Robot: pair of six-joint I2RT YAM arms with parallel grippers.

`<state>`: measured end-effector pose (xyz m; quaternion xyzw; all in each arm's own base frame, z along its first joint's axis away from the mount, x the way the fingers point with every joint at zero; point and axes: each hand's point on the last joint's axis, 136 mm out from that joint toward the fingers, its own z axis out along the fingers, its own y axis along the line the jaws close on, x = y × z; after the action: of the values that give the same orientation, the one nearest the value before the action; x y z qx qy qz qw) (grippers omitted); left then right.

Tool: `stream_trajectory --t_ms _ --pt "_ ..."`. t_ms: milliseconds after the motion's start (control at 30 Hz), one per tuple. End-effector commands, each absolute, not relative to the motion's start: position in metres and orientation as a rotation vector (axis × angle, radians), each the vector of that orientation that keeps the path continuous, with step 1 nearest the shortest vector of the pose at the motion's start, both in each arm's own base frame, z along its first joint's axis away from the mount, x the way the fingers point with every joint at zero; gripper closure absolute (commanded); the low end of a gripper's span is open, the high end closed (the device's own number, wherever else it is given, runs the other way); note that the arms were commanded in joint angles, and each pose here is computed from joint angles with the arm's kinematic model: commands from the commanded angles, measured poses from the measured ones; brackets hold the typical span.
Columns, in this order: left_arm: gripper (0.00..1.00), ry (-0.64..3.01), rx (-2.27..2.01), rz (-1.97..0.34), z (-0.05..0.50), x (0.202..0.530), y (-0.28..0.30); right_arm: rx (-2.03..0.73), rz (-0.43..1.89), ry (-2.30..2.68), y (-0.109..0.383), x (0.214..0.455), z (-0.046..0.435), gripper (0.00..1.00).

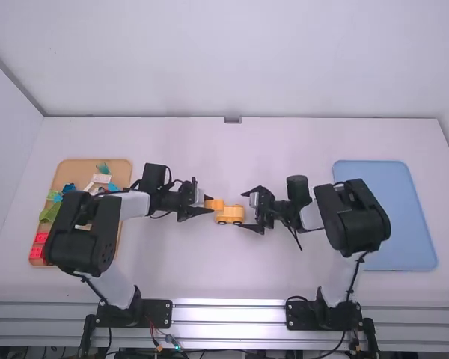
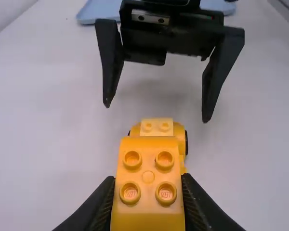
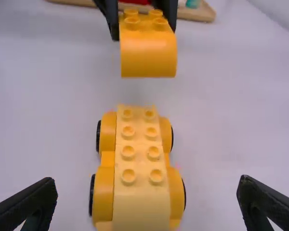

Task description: Assemble lego blocks to make yellow taxi

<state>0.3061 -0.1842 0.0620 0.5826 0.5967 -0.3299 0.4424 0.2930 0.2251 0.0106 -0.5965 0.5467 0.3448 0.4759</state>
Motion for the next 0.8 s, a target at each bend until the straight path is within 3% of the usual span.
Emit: stream_trajectory --t_ms 0,333,467,767 --pt "0.89 1.52 1.44 -0.856 0.059 0.3 -0.191 -1.42 0.993 1.332 0.236 0.285 0.009 0.02" --pt "0.95 1.504 1.469 -0.862 0.053 0.297 -0.201 -1.428 0.971 1.475 0.258 0.299 -0.019 0.0" --pt "0.91 1.545 1.422 -0.891 0.042 0.304 -0.203 -1.432 0.944 1.494 0.257 0.3 -0.024 0.1" --pt "0.91 1.527 1.419 -0.898 0.042 0.306 -0.204 -1.425 0.913 1.523 0.246 0.299 -0.031 0.15"
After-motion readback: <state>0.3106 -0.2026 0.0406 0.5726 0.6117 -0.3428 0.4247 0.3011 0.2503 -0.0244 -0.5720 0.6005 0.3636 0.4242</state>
